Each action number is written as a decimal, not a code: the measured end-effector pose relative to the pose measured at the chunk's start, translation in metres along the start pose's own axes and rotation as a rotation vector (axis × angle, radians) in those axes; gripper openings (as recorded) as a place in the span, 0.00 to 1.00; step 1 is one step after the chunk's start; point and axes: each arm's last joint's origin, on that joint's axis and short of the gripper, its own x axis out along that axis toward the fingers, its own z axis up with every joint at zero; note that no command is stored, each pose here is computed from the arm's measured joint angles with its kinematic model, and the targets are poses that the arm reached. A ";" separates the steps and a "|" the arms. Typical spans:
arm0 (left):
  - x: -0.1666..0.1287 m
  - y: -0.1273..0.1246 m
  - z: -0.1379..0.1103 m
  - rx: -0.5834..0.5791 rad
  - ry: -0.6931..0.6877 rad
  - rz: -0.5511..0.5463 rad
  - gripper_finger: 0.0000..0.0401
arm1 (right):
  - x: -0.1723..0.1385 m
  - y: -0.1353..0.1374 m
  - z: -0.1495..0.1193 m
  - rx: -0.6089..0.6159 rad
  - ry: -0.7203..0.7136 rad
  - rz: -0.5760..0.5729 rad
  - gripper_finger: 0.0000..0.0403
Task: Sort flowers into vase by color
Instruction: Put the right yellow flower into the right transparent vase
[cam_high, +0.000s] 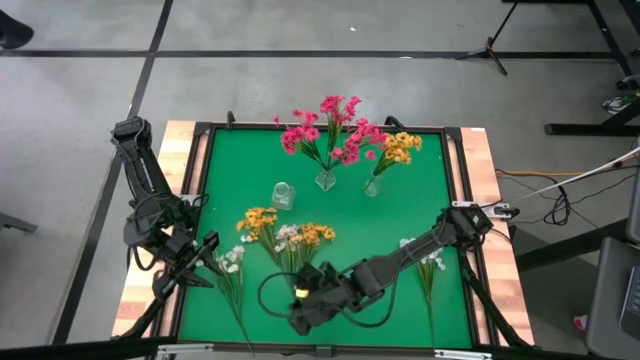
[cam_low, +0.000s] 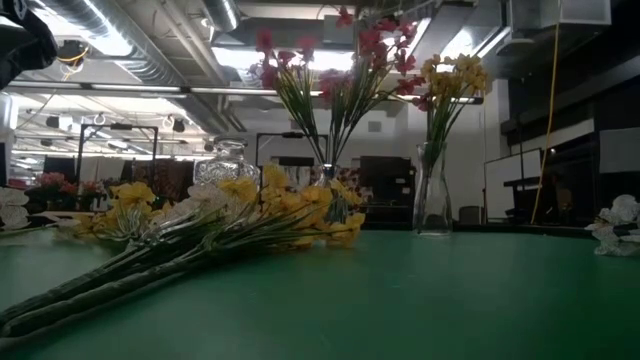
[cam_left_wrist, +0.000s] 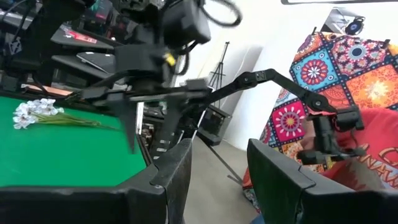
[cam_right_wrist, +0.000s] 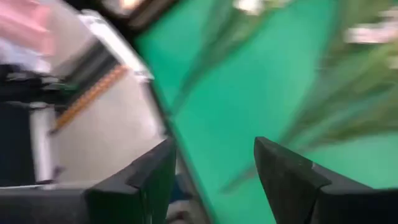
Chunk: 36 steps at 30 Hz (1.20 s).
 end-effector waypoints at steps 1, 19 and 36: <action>0.000 0.000 0.000 0.001 0.001 0.000 0.38 | 0.004 -0.004 0.001 0.015 0.002 -0.026 0.54; 0.000 0.001 -0.002 0.015 0.013 0.012 0.38 | 0.074 -0.052 -0.031 0.054 0.101 -0.367 0.54; 0.000 0.003 -0.004 0.028 0.015 0.068 0.38 | 0.094 -0.065 -0.035 0.108 0.160 -0.389 0.68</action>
